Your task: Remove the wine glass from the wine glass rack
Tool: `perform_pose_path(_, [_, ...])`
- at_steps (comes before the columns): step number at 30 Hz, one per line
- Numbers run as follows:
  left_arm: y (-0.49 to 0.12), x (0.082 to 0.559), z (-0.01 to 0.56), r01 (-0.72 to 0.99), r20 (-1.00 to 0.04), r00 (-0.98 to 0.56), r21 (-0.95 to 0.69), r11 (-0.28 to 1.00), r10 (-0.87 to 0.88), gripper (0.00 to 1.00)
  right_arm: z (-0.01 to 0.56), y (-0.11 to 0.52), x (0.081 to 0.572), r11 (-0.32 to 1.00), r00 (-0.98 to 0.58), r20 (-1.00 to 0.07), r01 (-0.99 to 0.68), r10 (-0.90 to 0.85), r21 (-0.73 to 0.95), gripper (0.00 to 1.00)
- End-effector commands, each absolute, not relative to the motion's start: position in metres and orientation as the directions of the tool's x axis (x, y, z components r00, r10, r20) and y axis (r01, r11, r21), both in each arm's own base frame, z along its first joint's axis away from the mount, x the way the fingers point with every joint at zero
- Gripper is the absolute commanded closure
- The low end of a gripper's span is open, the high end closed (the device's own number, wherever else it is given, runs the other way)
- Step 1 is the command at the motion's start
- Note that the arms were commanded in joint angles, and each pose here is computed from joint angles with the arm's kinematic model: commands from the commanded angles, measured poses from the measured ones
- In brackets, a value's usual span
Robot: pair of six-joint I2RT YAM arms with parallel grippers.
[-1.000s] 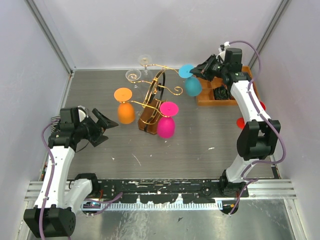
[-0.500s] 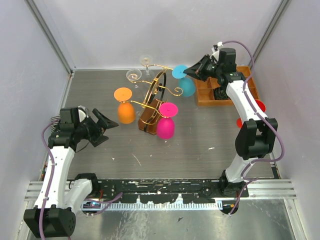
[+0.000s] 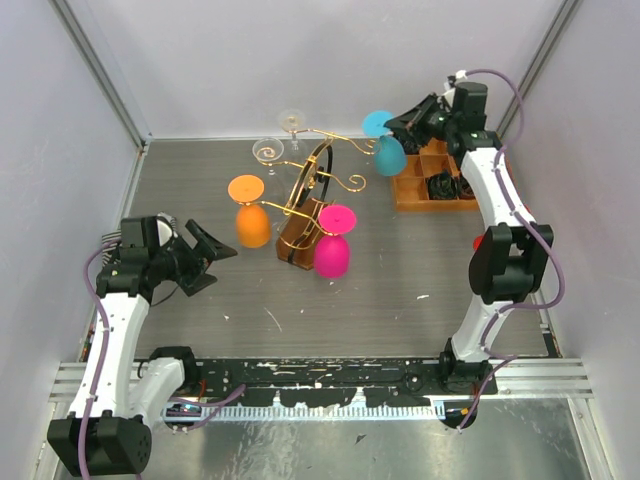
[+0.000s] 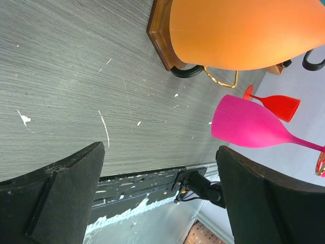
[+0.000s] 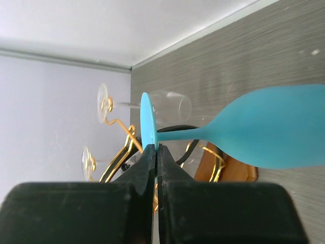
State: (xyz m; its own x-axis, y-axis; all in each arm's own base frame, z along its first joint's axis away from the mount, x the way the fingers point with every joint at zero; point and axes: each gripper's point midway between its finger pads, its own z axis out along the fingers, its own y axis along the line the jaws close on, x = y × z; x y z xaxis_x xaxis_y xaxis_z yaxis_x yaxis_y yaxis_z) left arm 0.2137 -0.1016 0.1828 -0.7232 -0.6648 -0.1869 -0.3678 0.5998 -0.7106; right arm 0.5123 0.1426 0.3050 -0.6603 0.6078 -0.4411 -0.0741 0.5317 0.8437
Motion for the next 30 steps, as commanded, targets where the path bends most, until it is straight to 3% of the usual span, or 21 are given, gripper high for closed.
perform_pose_path(1, [-0.105,0.209,0.19,-0.334,-0.199,-0.739,-0.721,0.607,-0.644,0.02,0.352,0.103,0.509,0.554,-0.55,-0.532,-0.145,0.644,0.82,0.99])
perform_pose_path(8, [-0.106,0.21,0.191,-0.331,-0.193,-0.74,-0.729,0.599,-0.645,0.02,0.357,0.067,0.468,0.754,-0.507,-0.698,-0.132,0.506,0.643,0.99])
perform_pose_path(17, [-0.109,0.208,0.192,-0.324,-0.185,-0.744,-0.741,0.588,-0.643,0.01,0.365,0.026,0.392,0.981,-0.443,-0.877,0.028,0.185,0.192,0.99])
perform_pose_path(23, [-0.11,0.206,0.197,-0.315,-0.188,-0.744,-0.748,0.584,-0.641,0.01,0.338,0.003,0.336,0.961,-0.546,-0.831,0.271,0.107,-0.055,0.99])
perform_pose_path(30, [-0.112,0.203,0.195,-0.317,-0.174,-0.743,-0.759,0.569,-0.646,0.01,0.279,-0.045,0.27,0.791,-0.664,-0.738,0.511,0.117,-0.335,0.99])
